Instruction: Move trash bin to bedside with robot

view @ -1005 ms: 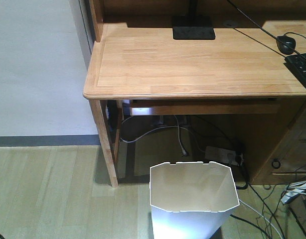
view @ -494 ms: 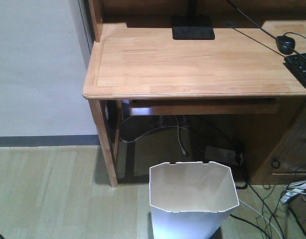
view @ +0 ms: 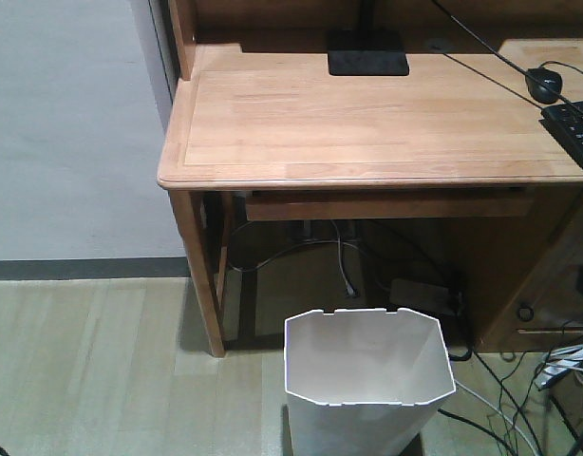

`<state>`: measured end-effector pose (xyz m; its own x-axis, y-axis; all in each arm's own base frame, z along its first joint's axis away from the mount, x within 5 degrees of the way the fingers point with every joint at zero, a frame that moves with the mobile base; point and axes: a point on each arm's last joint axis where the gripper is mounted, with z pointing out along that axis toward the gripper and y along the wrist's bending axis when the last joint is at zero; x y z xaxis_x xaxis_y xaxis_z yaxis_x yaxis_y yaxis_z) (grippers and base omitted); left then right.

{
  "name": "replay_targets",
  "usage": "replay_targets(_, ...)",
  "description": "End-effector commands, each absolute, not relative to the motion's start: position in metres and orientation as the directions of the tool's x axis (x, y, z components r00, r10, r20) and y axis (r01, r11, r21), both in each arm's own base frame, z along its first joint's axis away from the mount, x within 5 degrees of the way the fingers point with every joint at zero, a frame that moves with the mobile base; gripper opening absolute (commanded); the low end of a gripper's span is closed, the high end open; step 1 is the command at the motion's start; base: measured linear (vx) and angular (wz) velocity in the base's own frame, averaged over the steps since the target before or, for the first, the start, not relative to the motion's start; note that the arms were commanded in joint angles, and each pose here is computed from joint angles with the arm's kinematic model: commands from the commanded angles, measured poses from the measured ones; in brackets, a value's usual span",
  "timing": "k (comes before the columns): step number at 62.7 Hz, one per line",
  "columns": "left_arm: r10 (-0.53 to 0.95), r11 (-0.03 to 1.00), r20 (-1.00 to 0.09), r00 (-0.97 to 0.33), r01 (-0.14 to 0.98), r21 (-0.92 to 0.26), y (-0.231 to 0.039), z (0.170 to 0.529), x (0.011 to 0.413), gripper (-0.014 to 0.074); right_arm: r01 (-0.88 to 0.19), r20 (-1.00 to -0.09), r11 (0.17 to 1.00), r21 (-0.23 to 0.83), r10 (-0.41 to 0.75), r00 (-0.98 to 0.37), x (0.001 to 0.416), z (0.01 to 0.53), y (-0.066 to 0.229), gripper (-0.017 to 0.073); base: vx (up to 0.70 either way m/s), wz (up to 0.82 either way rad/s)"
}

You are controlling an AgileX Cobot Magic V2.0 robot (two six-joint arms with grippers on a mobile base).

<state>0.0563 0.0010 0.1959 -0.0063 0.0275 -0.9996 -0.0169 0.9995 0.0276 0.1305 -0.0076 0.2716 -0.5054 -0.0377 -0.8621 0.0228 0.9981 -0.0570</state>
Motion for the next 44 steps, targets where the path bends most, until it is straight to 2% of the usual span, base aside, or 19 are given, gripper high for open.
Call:
replay_targets(1,0.006,1.000,-0.998,0.064,-0.016,0.004,0.001,0.199,0.056,-0.0006,0.029,-0.900,0.999,-0.043,-0.026,-0.436,0.140,0.285,-0.008,-0.0008,0.00,0.00)
replay_targets(12,0.006,1.000,-0.998,0.064,-0.016,0.004,0.001,0.199,0.056,-0.0006,0.027,-0.872,0.999,-0.036,-0.018,-0.490,0.144,0.279,-0.008,0.0013,0.00,0.00)
replay_targets(20,0.006,1.000,-0.998,0.064,-0.016,0.004,0.001,0.199,0.056,-0.0006,0.029,-0.858,0.999,-0.028,-0.009,-0.513,0.144,0.276,-0.008,0.0093,0.00,0.00)
replay_targets(38,0.006,1.000,-0.998,0.064,-0.016,0.004,0.001,0.199,0.056,-0.0006,0.029,-0.853,0.999,-0.028,-0.009,-0.522,0.143,0.275,-0.008,0.0449,0.00,0.00)
replay_targets(44,0.006,1.000,-0.998,0.064,-0.016,0.004,0.001,0.199,0.056,-0.0006,0.029,-0.852,0.999,-0.025,-0.006,-0.523,0.143,0.275,-0.007,0.0524,0.00,0.00)
